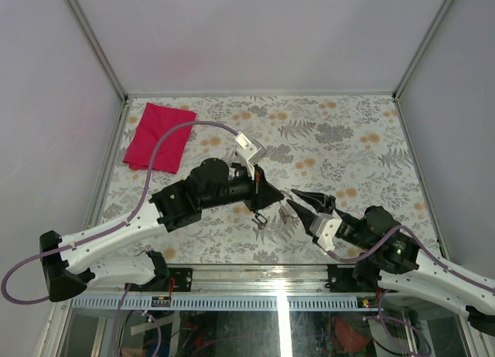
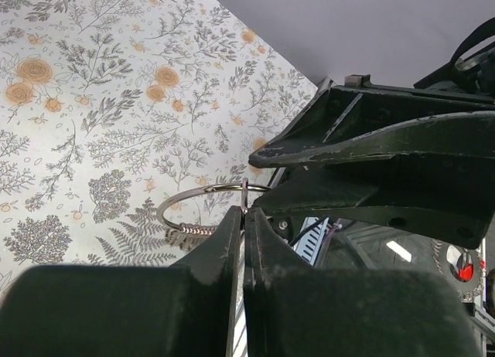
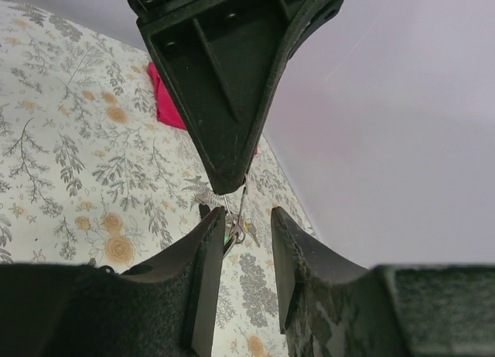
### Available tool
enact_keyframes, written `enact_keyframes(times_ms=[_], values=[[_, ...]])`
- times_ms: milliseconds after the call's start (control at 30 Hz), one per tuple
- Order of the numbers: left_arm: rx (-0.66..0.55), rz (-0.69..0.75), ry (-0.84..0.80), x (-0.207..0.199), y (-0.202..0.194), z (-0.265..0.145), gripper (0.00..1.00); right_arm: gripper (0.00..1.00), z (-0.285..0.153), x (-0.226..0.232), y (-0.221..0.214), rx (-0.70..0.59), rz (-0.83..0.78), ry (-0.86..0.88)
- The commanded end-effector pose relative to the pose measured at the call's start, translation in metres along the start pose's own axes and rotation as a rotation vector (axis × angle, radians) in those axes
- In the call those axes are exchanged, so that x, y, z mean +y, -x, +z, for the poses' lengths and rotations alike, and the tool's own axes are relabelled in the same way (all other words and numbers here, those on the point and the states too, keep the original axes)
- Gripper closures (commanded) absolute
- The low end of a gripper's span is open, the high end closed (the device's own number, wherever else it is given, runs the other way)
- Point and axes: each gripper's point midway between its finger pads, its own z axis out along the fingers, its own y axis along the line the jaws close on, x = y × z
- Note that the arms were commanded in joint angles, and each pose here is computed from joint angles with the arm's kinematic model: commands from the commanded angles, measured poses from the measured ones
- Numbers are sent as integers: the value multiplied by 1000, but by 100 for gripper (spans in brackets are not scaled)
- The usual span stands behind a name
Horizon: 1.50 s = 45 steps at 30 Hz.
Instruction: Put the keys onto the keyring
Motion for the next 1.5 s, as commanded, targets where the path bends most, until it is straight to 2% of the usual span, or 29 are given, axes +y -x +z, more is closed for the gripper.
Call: enact_keyframes(times_ms=[0, 567, 833, 1067, 1333, 1367, 1467], values=[[-95, 12, -74, -19, 30, -4, 100, 64, 3, -9, 20, -49, -40, 8], [-88, 10, -79, -20, 27, -6, 100, 70, 10, -12, 23, -54, -51, 5], [-85, 9, -78, -19, 26, -5, 100, 79, 11, -11, 21, -50, -54, 7], [-85, 9, -72, -18, 26, -5, 100, 100, 9, -11, 22, -51, -57, 11], [-89, 6, -68, -17, 28, -5, 100, 100, 7, -11, 22, -41, -58, 17], [-89, 5, -71, -18, 28, -5, 99, 100, 7, -11, 22, -39, -57, 17], [-88, 4, -71, -18, 28, -4, 88, 100, 7, -13, 22, -35, -54, 10]])
